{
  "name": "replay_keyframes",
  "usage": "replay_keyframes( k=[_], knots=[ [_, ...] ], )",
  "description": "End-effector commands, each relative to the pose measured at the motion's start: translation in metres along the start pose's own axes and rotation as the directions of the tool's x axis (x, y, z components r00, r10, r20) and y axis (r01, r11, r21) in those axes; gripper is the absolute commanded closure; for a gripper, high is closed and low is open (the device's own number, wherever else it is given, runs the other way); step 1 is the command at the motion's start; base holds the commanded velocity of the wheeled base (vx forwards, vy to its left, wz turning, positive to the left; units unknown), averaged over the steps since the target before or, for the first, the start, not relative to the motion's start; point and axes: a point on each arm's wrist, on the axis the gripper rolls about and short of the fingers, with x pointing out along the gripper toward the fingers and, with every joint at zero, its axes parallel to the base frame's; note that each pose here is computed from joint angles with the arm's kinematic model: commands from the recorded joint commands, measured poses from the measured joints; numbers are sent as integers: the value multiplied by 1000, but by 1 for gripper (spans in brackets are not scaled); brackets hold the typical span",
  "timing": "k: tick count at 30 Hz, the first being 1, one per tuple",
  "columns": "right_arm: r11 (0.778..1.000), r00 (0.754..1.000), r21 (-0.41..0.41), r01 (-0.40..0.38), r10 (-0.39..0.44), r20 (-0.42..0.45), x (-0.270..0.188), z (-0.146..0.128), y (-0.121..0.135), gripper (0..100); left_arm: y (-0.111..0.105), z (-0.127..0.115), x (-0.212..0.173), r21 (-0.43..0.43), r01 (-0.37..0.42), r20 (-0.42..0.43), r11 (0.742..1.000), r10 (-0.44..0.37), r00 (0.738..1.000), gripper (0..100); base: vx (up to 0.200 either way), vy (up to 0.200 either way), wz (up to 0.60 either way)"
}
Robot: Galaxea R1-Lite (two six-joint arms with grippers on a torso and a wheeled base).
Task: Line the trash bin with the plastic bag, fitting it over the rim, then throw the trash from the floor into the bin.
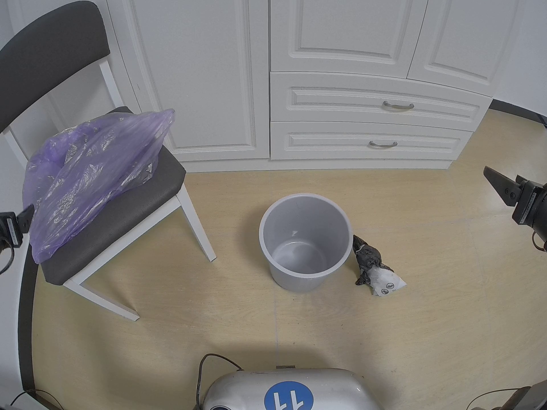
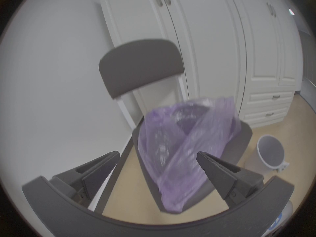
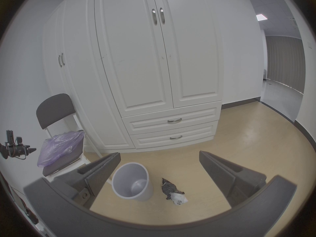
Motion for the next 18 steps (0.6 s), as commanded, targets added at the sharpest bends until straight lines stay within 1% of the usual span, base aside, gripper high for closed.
replay_keyframes(
  k=[1, 2, 3, 4, 6, 7, 10, 18],
  knots=[
    [999, 999, -9, 38, -38, -29, 5, -5, -5, 0, -12, -17, -4, 6, 29, -134, 1000, -28, 991, 0, 0, 0, 0],
    [999, 998, -10, 42, -42, -37, 7, -6, -6, 0, -12, -20, -6, 5, 34, -152, 999, -32, 988, 0, 0, 0, 0],
    [999, 997, -14, 49, -50, -57, 11, -10, -6, 0, -13, -26, -8, 1, 43, -195, 999, -42, 980, 0, 0, 0, 0],
    [998, 996, -16, 55, -56, -67, 14, -12, -7, 0, -14, -31, -7, -2, 48, -220, 999, -47, 974, 0, 0, 0, 0],
    [998, 996, -16, 55, -56, -67, 14, -12, -7, 0, -14, -31, -7, -2, 48, -220, 999, -47, 974, 0, 0, 0, 0],
    [997, 993, -21, 74, -76, -93, 21, -17, -9, 0, -15, -40, 0, -15, 52, -264, 999, -54, 963, 0, 0, 0, 0],
    [996, 990, -22, 84, -86, -111, 25, -21, -11, 0, -15, -40, 9, -36, 47, -266, 998, -55, 962, 0, 0, 0, 0],
    [998, 991, -3, 65, -65, -113, 26, -22, -10, 0, -11, -45, 27, -33, 25, -258, 999, -33, 966, 0, 0, 0, 0]
  ],
)
